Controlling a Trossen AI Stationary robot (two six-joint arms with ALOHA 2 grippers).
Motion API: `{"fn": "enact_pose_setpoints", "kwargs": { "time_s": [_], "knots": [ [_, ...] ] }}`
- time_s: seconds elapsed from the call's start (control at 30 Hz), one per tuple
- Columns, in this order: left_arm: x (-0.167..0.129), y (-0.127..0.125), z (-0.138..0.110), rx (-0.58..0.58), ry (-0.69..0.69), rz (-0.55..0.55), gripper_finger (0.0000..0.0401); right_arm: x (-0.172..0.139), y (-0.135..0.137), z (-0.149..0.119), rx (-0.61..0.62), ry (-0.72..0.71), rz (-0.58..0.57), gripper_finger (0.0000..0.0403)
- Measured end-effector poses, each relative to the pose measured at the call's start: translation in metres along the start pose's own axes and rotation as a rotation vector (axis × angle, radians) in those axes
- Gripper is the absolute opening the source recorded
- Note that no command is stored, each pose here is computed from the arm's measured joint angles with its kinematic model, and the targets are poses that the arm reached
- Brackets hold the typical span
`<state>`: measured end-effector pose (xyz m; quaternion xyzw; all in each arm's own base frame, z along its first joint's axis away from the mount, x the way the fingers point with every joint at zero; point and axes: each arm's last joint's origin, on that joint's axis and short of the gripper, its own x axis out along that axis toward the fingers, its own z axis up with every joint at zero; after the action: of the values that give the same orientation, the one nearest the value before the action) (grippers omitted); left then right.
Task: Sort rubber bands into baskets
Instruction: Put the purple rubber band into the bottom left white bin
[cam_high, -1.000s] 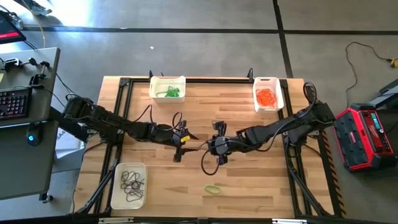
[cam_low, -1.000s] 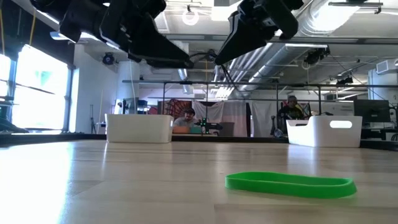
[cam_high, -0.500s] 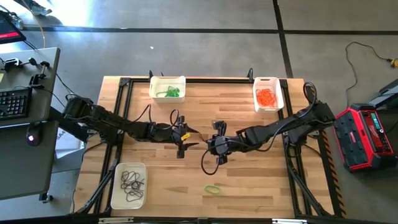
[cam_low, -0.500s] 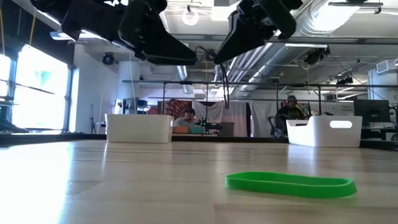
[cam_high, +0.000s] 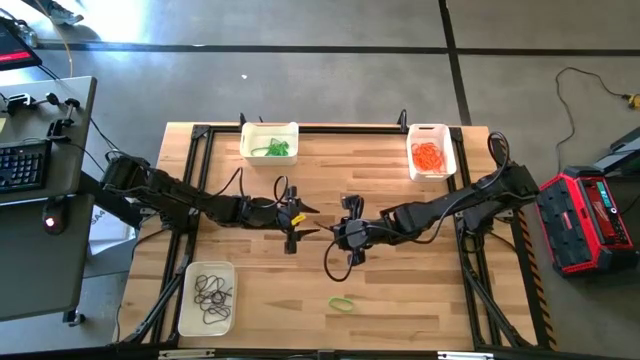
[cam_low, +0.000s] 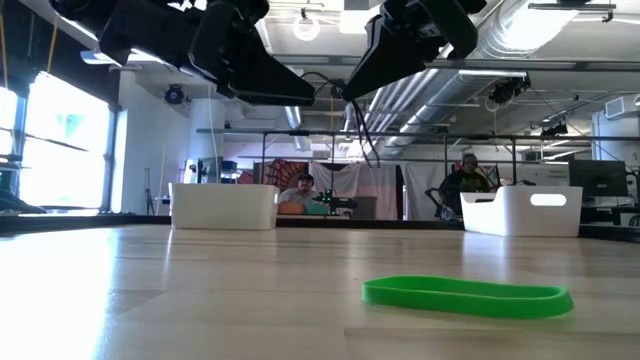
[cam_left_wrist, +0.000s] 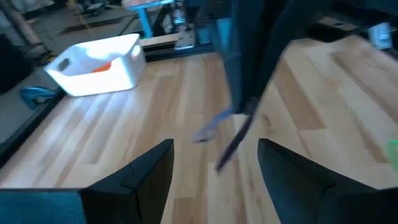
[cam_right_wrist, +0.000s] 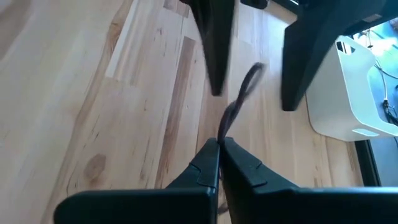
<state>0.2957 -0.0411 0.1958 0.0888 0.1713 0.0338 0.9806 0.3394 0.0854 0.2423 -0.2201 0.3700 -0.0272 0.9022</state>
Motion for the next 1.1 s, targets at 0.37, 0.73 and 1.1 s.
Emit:
{"fn": "enact_pose_setpoints", "kwargs": {
  "time_s": [0.37,0.73,1.1],
  "knots": [
    [-0.001,-0.004,0.004,-0.001,-0.050,-0.103,0.0106,0.000,0.000,0.000,0.000,0.000,0.000,0.0000],
    [0.000,-0.002,0.003,-0.007,-0.029,-0.065,0.0002,0.000,0.000,0.002,0.041,-0.020,-0.003,0.0076],
    [-0.028,0.005,0.017,0.012,-0.002,-0.072,0.0000,-0.001,-0.004,0.004,0.136,-0.029,-0.135,0.0219]
  ]
}}
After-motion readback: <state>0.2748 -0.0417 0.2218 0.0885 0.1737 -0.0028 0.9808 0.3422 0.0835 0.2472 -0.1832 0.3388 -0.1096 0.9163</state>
